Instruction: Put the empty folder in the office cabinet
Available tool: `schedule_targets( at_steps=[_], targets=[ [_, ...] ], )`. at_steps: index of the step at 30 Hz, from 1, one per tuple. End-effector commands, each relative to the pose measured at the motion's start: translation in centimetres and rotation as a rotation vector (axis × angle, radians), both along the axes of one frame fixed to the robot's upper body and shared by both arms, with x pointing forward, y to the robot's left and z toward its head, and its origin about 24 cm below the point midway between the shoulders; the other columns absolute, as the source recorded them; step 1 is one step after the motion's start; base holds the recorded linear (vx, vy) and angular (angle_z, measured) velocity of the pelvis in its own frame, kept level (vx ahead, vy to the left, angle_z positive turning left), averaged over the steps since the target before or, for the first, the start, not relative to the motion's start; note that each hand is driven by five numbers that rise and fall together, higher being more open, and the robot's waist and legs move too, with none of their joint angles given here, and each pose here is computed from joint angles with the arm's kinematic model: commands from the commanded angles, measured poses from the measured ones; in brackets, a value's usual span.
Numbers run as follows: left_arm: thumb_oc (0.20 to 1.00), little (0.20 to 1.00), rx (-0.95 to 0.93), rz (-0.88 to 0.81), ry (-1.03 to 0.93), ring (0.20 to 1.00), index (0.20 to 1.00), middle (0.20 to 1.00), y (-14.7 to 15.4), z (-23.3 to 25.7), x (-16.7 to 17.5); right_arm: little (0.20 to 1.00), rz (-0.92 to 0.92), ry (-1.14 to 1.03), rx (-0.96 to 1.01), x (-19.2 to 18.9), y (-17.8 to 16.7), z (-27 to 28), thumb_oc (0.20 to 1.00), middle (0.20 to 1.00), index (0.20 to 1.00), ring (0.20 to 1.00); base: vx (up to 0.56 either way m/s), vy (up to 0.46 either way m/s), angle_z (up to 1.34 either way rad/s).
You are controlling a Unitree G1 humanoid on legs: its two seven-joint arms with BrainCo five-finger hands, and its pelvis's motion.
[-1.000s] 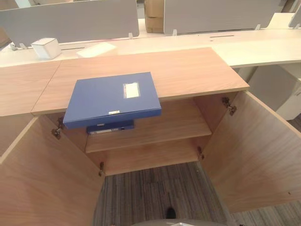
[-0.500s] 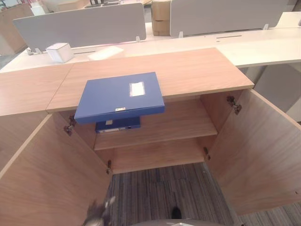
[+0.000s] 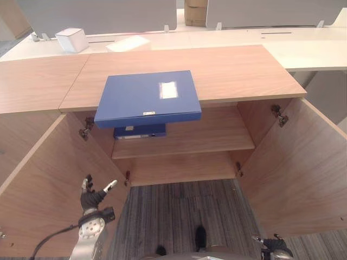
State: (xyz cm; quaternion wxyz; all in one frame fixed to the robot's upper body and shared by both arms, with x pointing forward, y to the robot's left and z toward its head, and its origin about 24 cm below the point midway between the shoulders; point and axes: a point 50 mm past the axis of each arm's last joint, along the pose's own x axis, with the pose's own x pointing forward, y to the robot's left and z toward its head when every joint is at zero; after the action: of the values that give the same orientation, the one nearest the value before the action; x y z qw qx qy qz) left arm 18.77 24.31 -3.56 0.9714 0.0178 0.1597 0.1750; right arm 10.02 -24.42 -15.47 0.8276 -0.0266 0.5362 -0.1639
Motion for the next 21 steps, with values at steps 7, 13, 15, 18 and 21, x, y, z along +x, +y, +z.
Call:
schedule_targets(
  at_steps=[7,13,15,18,21],
  targets=[
    [1.000,1.000,0.686,0.083,-0.239,1.000,1.000,1.000,4.0,7.8,1.1,1.000,-0.002,-0.021,-0.021,1.3,1.2,0.0,1.000,1.000,1.000,1.000,0.01,0.022,-0.10],
    [1.000,1.000,0.877,0.127,-0.331,1.000,1.000,1.000,4.7,10.6,1.2,1.000,-0.007,0.021,-0.041,0.2,1.0,-0.3,1.000,1.000,1.000,1.000,0.00,0.000,0.00],
    [1.000,1.000,0.929,0.121,-0.367,1.000,1.000,1.000,4.5,11.5,1.4,1.000,-0.009,0.028,-0.046,0.0,0.9,-0.4,1.000,1.000,1.000,1.000,0.00,0.000,0.00],
    [1.000,1.000,0.981,0.118,-0.388,1.000,1.000,1.000,4.5,12.1,1.5,1.000,-0.012,0.037,-0.049,-0.3,0.8,-0.4,1.000,1.000,1.000,1.000,0.01,-0.003,0.00],
    [1.000,1.000,1.083,0.097,-0.419,1.000,1.000,1.000,4.6,13.3,1.9,1.000,-0.009,0.046,-0.049,-0.5,0.7,-0.5,1.000,1.000,1.000,1.000,0.00,0.000,0.00]
  ],
)
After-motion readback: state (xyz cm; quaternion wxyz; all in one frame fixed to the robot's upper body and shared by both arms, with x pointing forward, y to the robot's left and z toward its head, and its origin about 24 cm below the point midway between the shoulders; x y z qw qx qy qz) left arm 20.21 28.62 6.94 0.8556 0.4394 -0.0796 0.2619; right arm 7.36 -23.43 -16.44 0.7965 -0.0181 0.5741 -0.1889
